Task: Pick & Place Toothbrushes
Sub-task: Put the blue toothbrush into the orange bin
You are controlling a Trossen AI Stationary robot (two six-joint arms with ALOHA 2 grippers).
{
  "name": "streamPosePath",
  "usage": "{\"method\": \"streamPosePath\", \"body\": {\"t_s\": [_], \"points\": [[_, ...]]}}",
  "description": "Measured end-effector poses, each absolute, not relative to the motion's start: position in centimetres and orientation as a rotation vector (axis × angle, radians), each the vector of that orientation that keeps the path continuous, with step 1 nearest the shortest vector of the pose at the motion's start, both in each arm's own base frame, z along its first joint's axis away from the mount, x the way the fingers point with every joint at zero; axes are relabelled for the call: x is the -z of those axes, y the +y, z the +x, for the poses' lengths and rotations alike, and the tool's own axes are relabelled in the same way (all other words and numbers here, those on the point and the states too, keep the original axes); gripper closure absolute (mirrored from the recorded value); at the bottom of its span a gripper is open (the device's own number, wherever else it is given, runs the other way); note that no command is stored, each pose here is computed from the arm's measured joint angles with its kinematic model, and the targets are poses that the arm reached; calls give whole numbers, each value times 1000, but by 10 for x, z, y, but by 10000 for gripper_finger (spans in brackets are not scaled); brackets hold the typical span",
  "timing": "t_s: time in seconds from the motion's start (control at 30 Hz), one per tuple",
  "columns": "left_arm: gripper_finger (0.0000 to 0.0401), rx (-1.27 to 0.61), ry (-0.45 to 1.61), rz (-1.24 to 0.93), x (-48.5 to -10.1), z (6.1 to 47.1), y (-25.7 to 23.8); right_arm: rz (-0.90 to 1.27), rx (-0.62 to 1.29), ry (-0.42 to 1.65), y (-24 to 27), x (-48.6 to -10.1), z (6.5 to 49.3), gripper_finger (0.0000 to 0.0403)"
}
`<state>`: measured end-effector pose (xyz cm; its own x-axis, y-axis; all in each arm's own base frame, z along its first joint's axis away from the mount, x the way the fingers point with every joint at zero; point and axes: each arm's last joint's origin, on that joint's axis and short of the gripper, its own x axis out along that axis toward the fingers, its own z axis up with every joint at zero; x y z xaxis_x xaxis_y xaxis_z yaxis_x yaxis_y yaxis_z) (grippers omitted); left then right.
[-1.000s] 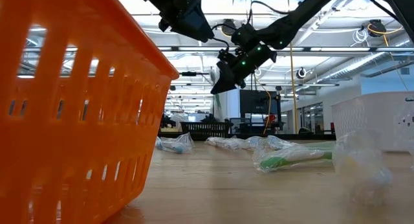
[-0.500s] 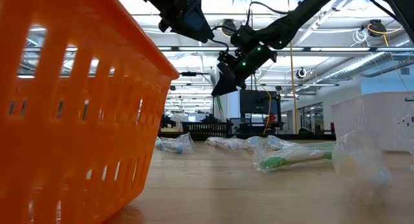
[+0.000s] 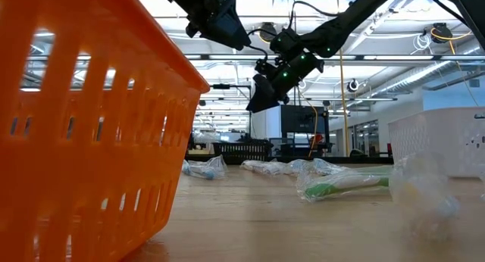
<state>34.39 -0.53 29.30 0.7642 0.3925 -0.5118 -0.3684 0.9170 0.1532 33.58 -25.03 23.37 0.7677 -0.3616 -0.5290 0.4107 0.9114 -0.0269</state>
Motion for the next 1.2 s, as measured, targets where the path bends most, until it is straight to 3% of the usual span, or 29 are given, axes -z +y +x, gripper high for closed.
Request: {"method": "streamPosePath", "body": {"t_s": [0.43, 0.6, 0.93, 1.2], "points": [[249, -414, 593, 50, -291, 342, -5, 124, 309, 625, -226, -228, 346, 210], [249, -415, 623, 56, -288, 341, -5, 167, 128, 742, -192, -219, 354, 213], [249, -417, 679, 68, -284, 337, -5, 224, -36, 1021, -125, -203, 360, 220], [249, -429, 730, 51, -280, 333, -5, 238, 14, 1144, -89, -198, 362, 220]]}}
